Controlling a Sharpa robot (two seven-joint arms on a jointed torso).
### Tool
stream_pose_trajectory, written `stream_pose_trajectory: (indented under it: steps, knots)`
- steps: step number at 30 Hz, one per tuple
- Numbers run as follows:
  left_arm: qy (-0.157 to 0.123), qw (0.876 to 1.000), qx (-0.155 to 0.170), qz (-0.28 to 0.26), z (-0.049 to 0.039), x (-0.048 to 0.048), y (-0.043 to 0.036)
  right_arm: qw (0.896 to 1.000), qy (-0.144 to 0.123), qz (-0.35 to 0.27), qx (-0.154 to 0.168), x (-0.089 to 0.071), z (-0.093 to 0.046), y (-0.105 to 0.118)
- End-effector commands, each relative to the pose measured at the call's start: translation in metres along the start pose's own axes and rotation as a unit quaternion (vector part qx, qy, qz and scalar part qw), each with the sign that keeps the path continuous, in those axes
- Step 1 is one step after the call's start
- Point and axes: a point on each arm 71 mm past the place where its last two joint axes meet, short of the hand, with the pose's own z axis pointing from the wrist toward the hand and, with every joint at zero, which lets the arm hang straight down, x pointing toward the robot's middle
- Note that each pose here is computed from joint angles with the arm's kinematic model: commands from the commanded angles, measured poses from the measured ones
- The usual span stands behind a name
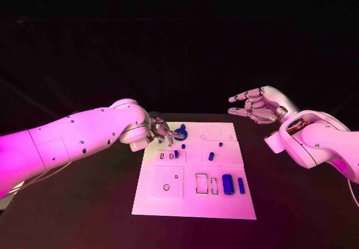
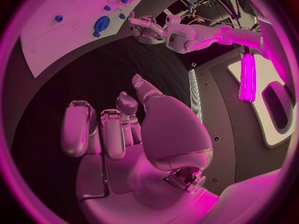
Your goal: Assemble the parts on the task board
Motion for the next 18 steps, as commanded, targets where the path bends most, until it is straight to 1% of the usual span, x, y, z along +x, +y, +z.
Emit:
stream_pose_trajectory:
  steps: [1, 5, 9, 18]
  knots:
    - [0.014, 0.998, -0.042, 0.046, 0.0024, 0.0024, 0.0004, 1.0, 0.01, 0.01, 0.002, 0.002, 0.001, -0.001]
    - [0.022, 0.997, -0.047, 0.055, 0.0078, 0.0061, -0.0048, 1.0, 0.014, 0.012, 0.002, 0.003, 0.002, -0.001]
    - [0.029, 0.996, -0.051, 0.061, 0.0121, 0.0095, -0.0079, 1.0, 0.016, 0.012, 0.003, 0.004, 0.002, -0.001]
    - [0.039, 0.995, -0.057, 0.075, 0.0166, 0.0133, -0.0107, 1.0, 0.018, 0.012, 0.006, 0.005, 0.003, -0.002]
